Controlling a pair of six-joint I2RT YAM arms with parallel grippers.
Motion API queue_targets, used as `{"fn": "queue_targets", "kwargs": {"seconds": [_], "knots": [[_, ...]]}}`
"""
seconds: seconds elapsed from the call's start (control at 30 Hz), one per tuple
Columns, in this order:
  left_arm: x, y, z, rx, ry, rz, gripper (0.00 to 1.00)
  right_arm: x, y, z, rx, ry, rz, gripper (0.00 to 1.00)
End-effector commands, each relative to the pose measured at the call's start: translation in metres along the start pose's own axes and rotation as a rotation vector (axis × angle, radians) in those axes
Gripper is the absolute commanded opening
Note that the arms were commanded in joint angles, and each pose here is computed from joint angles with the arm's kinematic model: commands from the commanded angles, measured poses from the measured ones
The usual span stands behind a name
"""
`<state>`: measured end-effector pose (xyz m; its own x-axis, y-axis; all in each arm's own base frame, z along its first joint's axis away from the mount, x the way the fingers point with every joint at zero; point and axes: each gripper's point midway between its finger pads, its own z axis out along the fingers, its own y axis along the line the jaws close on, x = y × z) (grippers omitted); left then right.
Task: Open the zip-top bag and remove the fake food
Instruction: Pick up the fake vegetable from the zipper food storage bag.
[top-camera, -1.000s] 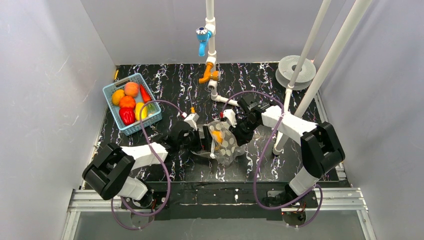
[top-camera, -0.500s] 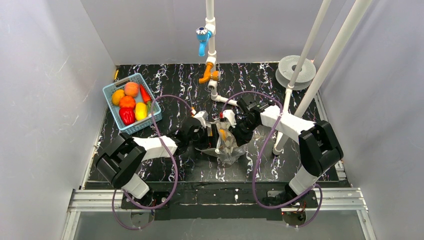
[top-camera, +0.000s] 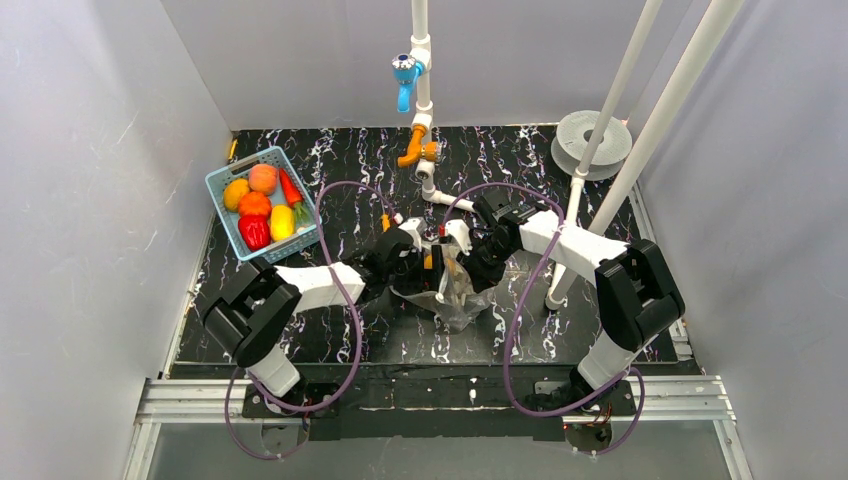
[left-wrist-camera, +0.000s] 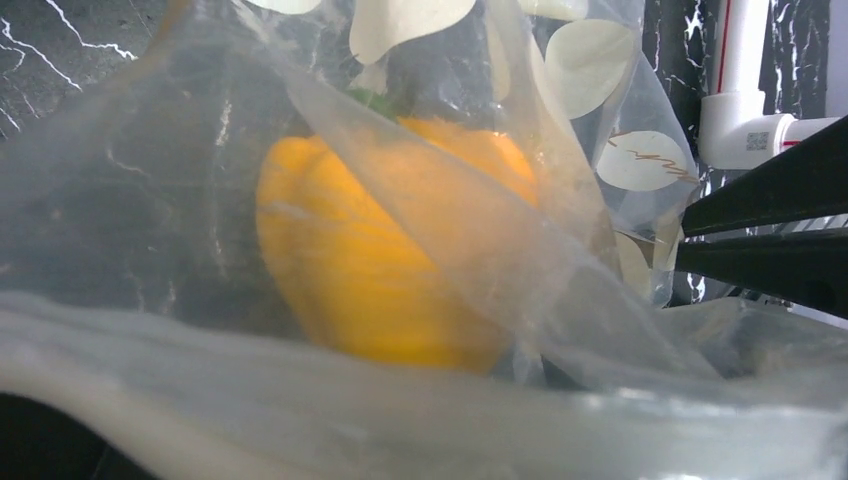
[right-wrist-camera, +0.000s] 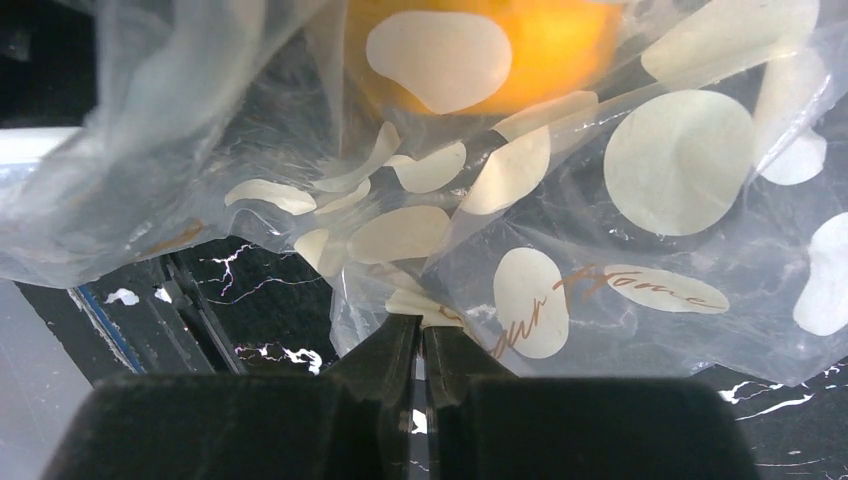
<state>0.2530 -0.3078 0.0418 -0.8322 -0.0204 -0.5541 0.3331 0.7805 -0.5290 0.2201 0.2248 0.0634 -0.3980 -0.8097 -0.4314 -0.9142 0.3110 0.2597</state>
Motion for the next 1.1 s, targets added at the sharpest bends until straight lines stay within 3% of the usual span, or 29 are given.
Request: {"fn": "queue_targets", "kwargs": {"seconds": [0.0,0.4,0.57,0.87,1.07], "knots": [[0.011,0.023,0.002,-0.132,0.068,0.034,0.79,-0.007,-0.003,-0.002,0.006,-0.021,-0.006,0.11],[-0.006,0.022,-0.029,-0.112,0.008,0.087,0.81,0.001,-0.028,-0.007,0.116,0.002,0.039,0.01],[-0.01,0.023,-0.037,-0.076,0.012,0.085,0.89,0.002,-0.033,-0.011,0.136,-0.009,0.055,0.01],[-0.007,0.002,-0.018,0.051,0.088,0.081,0.87,0.0,-0.025,-0.01,0.091,-0.018,0.056,0.01],[-0.01,0.005,-0.006,0.025,0.093,0.073,0.84,0.0,-0.023,-0.008,0.073,-0.018,0.057,0.01]]}}
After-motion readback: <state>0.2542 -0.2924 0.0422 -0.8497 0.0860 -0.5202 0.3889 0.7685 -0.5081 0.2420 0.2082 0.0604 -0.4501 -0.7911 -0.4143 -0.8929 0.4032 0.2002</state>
